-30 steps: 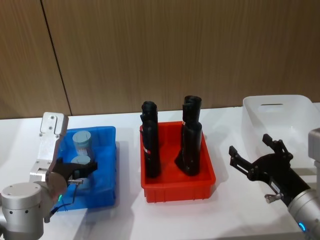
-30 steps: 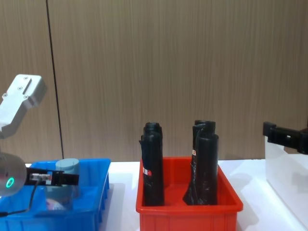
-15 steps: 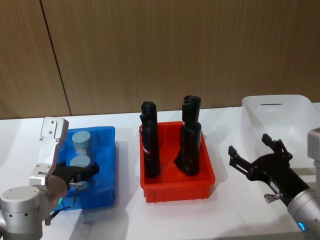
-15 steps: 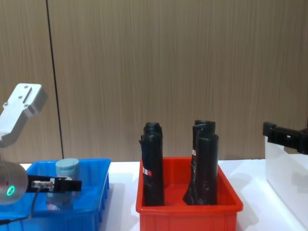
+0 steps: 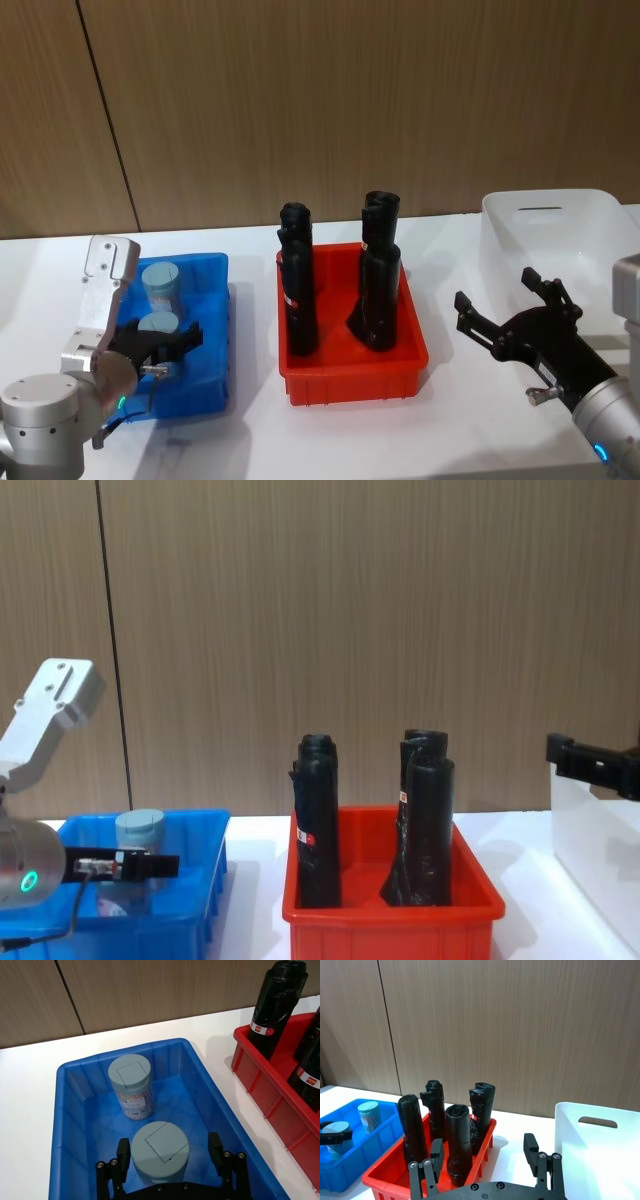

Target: Pick the cotton swabs from the blue box and place them into the white box.

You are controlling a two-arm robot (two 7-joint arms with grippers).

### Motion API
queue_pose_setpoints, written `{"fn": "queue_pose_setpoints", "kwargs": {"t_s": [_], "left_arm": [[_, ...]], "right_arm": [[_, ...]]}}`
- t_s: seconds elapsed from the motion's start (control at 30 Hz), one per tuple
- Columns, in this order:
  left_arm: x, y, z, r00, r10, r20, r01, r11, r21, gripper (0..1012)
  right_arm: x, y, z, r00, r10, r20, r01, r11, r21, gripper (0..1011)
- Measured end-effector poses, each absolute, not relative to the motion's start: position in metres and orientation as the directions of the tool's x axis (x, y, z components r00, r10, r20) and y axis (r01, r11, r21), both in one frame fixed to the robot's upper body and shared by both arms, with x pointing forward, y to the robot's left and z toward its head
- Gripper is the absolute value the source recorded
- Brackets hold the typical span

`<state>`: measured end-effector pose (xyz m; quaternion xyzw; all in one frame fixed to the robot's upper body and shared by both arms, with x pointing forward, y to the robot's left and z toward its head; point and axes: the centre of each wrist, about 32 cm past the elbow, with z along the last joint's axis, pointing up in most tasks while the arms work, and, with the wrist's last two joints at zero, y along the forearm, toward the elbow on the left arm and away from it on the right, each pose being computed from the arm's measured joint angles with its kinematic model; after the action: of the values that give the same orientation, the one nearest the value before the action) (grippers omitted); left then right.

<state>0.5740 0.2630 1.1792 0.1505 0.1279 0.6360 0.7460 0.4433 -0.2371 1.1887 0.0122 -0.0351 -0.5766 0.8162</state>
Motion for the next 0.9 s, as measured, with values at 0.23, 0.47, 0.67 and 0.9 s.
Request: {"fn": "queue_pose_setpoints", "kwargs": {"t_s": [0.23, 0.47, 0.67, 0.9], "left_arm": [[0.576, 0.263, 1.178, 0.168, 0.986, 0.003, -0.910, 0.154, 0.385, 837], [0.577, 0.263, 1.179, 0.168, 0.986, 0.009, -0.904, 0.150, 0.399, 669], [0.577, 0.262, 1.182, 0.168, 0.986, 0.024, -0.900, 0.143, 0.411, 669], [0.574, 0.260, 1.192, 0.180, 0.982, 0.055, -0.909, 0.144, 0.392, 669]], "right_arm": [[0.443, -0.237, 1.189, 0.333, -0.942, 0.043, 0.940, 0.335, 0.060, 1002], [0.443, -0.237, 1.189, 0.333, -0.942, 0.043, 0.940, 0.335, 0.060, 1002], [0.443, -0.237, 1.189, 0.333, -0.942, 0.043, 0.940, 0.335, 0.060, 1002], [0.443, -0.237, 1.189, 0.333, -0.942, 0.043, 0.940, 0.335, 0.060, 1002]]}}
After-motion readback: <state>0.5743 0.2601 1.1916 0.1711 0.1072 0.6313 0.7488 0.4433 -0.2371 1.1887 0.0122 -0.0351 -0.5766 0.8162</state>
